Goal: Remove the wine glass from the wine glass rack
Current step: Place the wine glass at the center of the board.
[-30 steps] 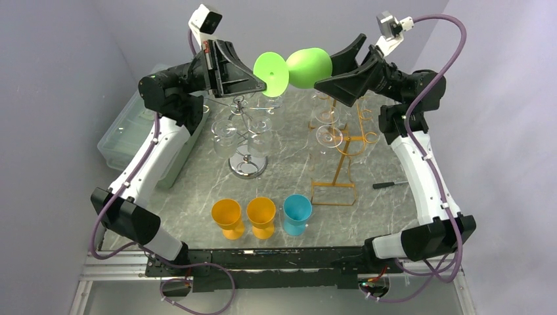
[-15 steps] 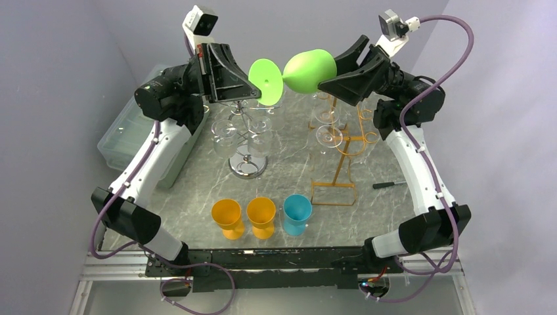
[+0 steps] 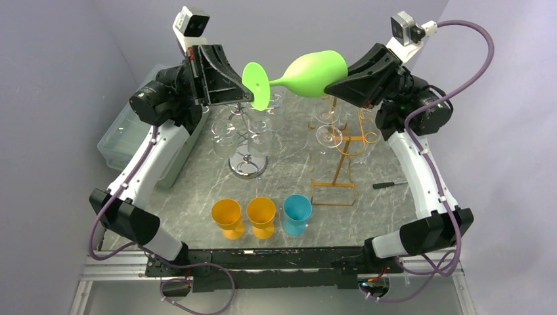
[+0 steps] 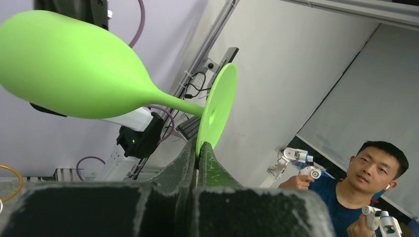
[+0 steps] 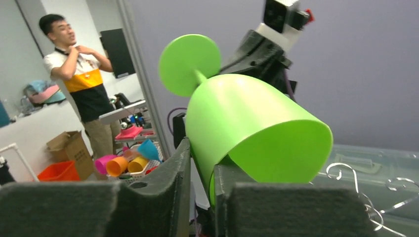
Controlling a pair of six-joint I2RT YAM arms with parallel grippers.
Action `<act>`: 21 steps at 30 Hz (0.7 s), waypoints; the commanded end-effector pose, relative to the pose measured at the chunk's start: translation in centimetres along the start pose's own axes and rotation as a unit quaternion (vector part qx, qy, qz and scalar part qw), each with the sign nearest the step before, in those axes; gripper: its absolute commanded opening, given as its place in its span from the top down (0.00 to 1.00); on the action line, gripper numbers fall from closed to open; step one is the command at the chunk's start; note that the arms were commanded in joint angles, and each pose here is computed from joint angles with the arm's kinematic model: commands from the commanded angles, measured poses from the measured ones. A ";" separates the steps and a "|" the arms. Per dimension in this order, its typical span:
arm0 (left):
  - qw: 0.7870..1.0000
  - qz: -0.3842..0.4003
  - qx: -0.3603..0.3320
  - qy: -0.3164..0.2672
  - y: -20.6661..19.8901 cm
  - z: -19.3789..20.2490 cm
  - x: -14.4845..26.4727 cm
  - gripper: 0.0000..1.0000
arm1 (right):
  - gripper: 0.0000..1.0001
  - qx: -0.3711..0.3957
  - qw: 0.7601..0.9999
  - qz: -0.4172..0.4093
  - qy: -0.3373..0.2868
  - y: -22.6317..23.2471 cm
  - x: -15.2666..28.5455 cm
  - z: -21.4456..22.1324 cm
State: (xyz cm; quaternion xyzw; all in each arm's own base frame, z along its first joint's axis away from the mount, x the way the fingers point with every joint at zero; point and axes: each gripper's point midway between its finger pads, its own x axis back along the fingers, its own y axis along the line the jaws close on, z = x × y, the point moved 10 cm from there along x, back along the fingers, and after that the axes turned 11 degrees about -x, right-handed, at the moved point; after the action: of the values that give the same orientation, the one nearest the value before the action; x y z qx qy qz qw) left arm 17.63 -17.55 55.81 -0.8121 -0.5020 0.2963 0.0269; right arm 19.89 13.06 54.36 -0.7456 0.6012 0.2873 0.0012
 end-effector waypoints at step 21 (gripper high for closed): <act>0.991 -0.122 -0.049 -0.001 -0.5 0.7 0.2 0.17 | 1.00 0.152 0.971 0.170 -0.070 7.0 -0.7 -1.5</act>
State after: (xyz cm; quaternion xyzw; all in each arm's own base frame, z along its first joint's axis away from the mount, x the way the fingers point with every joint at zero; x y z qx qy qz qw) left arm 18.28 -17.91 55.13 -0.7615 -0.5655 0.3133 0.0463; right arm 14.11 12.00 57.42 -0.6855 0.6856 0.2367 0.0642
